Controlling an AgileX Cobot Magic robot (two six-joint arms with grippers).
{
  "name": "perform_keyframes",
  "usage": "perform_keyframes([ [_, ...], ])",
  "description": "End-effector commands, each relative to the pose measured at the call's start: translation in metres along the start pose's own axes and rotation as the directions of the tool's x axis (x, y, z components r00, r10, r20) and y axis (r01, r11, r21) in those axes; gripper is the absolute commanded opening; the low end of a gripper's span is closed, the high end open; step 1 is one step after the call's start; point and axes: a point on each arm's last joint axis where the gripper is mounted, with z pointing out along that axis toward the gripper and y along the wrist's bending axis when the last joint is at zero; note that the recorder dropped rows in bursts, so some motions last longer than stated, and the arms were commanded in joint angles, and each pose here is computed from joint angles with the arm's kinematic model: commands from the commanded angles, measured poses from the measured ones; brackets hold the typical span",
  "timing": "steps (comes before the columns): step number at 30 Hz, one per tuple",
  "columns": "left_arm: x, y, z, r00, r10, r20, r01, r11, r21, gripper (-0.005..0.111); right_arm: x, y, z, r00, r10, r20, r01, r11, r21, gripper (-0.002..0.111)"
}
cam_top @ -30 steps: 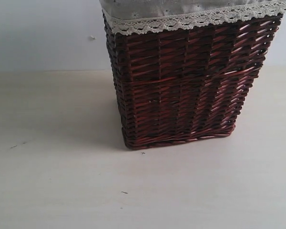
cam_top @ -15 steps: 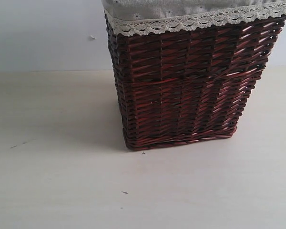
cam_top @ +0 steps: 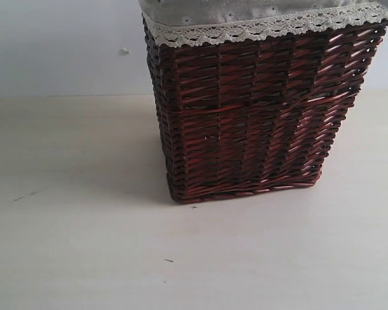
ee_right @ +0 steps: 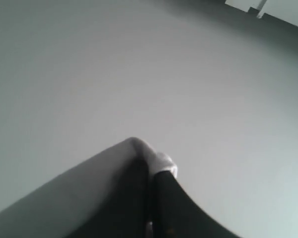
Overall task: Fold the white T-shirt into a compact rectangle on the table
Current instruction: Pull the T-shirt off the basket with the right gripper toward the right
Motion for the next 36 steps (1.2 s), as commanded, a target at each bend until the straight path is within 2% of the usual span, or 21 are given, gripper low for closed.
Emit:
perform_keyframes([
  [1,-0.001,-0.001,0.0,1.0,-0.007,0.007,0.007,1.0,0.007,0.0,0.0,-0.005,0.0,1.0,-0.004,-0.014,0.005,0.999,0.047,0.0],
  [6,-0.001,-0.001,0.0,1.0,-0.006,0.007,0.006,1.0,0.007,0.0,0.003,-0.004,0.001,1.0,-0.002,-0.024,0.003,0.999,0.043,0.0],
  [10,-0.001,-0.001,0.0,1.0,-0.006,0.007,0.006,1.0,0.007,0.0,0.019,0.002,0.001,0.996,0.064,-0.069,-0.062,0.998,0.029,0.0],
  [14,-0.001,-0.001,0.0,1.0,-0.006,0.007,0.006,1.0,0.007,0.0,0.062,0.02,-0.003,0.969,0.151,-0.194,-0.153,0.988,0.002,0.0],
  [17,-0.001,-0.001,0.0,1.0,-0.006,0.007,0.006,1.0,0.007,0.0,0.104,0.042,-0.014,0.914,0.258,-0.315,-0.281,0.959,-0.029,0.0],
  [18,-0.001,-0.001,0.0,1.0,-0.006,0.007,0.006,1.0,0.007,0.0,0.118,0.052,-0.02,0.884,0.304,-0.356,-0.341,0.939,-0.047,0.0],
  [20,-0.001,-0.001,0.0,1.0,-0.006,0.007,0.006,1.0,0.007,0.0,0.145,0.075,-0.035,0.841,0.283,-0.461,-0.386,0.911,-0.145,0.0],
  [22,-0.001,-0.001,0.0,1.0,-0.006,0.007,0.006,1.0,0.007,0.0,0.168,0.101,-0.055,0.782,0.238,-0.577,-0.459,0.845,-0.273,0.0],
  [24,-0.001,-0.001,0.0,1.0,-0.006,0.007,0.006,1.0,0.007,0.0,0.184,0.128,-0.081,0.689,0.215,-0.692,-0.599,0.706,-0.377,0.0],
  [27,-0.001,-0.001,0.0,1.0,-0.006,0.007,0.006,1.0,0.007,0.0,0.199,0.16,-0.115,0.575,0.198,-0.794,-0.769,0.462,-0.442,0.0],
  [29,-0.001,-0.001,0.0,1.0,-0.006,0.007,0.006,1.0,0.007,0.0,0.213,0.173,-0.131,0.529,0.175,-0.83,-0.812,0.39,-0.435,0.0],
  [30,-0.001,-0.001,0.0,1.0,-0.006,0.007,0.006,1.0,0.007,0.0,0.222,0.177,-0.138,0.514,0.161,-0.842,-0.819,0.384,-0.427,0.0],
  [32,-0.001,-0.001,0.0,1.0,-0.006,0.007,0.006,1.0,0.007,0.0,0.238,0.184,-0.148,0.498,0.131,-0.857,-0.814,0.411,-0.41,0.0],
  [36,-0.001,-0.001,0.0,1.0,-0.006,0.007,0.006,1.0,0.007,0.0,0.276,0.191,-0.158,0.491,0.048,-0.87,-0.752,0.528,-0.395,0.0],
])
